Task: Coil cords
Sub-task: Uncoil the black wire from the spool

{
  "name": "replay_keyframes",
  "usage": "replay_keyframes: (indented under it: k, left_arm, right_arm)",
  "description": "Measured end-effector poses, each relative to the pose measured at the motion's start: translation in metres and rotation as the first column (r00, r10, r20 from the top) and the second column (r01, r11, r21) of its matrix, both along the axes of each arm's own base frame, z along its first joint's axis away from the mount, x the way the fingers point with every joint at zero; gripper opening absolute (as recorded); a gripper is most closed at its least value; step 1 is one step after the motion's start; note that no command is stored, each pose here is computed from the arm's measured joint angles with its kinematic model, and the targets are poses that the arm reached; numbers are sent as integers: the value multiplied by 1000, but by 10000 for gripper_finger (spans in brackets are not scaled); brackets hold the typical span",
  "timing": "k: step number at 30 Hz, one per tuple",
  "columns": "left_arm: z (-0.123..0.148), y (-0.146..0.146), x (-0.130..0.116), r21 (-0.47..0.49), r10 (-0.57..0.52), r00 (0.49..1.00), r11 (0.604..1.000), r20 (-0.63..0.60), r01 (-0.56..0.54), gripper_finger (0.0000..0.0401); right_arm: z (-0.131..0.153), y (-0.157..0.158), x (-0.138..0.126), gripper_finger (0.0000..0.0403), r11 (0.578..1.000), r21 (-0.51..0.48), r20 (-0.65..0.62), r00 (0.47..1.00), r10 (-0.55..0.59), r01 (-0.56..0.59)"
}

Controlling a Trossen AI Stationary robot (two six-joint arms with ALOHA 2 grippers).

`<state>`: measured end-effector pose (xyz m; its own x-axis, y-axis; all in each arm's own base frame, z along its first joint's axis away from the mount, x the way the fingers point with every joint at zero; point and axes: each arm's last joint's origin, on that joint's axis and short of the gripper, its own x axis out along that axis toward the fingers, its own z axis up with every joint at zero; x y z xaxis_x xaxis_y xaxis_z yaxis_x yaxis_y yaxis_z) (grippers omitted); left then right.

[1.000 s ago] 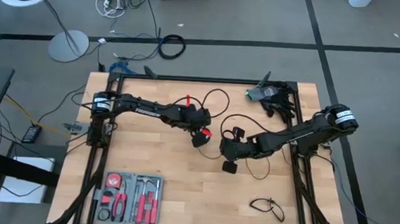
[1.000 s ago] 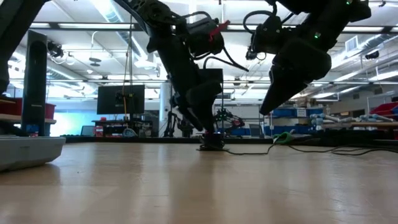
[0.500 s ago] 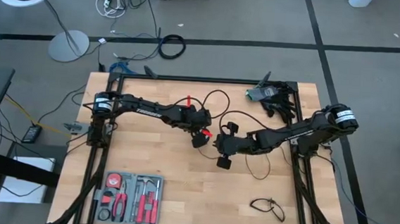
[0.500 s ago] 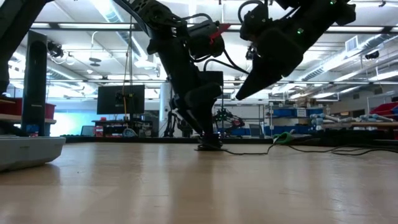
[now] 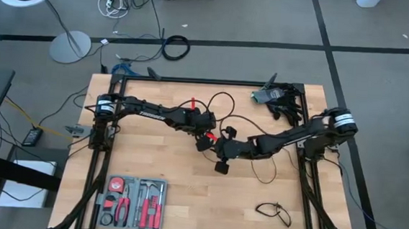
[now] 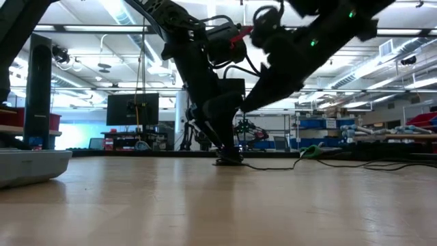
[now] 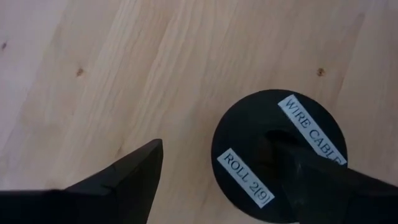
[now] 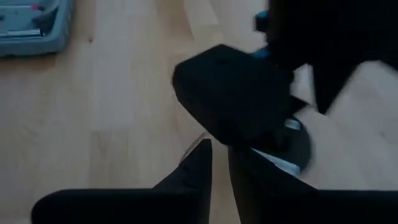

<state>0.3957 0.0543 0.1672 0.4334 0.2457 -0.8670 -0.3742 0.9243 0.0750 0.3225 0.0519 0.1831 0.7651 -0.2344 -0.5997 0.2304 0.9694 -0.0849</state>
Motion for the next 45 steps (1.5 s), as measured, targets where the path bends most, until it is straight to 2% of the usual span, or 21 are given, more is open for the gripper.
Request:
replay_keyframes:
  k: [4,7,13,22,29,31,33,35,39,40,45]
  left_arm:
    - [0,0,0,-13,-3,1000,1000,4,3,307]
    - [-1,-1,-2,-32,-21,999,999,-26,20,307]
    - [-2,-1,-5,-31,-48,997,998,-64,46,307]
    - [2,0,-9,8,-62,994,998,-94,63,307]
    - [5,3,-11,38,-52,993,998,-102,56,307]
    - [4,4,-12,34,-50,993,998,-109,54,307]
    - [4,4,-12,30,-45,993,998,-112,48,307]
    - [4,4,-13,28,-42,992,999,-115,46,307]
    - [4,4,-14,27,-48,991,998,-125,52,307]
    - [4,4,-14,26,-52,990,998,-130,55,307]
    - [4,7,-15,20,-70,988,997,-137,73,307]
  right_arm:
    - [-24,3,13,52,1000,-7,-1,1000,29,-29]
    - [-42,4,18,53,1000,25,-29,1000,7,-6]
    - [-51,9,19,69,994,104,-29,999,-26,29]
    - [-48,11,24,126,994,110,49,998,-30,24]
    - [-79,8,41,166,995,93,99,994,-39,30]
    - [-92,8,42,170,996,80,65,997,-44,39]
    - [-92,9,45,163,996,72,55,997,-59,55]
    - [-92,9,44,136,996,70,24,998,-60,59]
    - [-76,12,32,29,996,90,-74,997,-5,12]
    - [-72,14,27,16,996,94,-105,994,7,3]
    - [-40,25,-8,6,990,127,-282,959,-27,65]
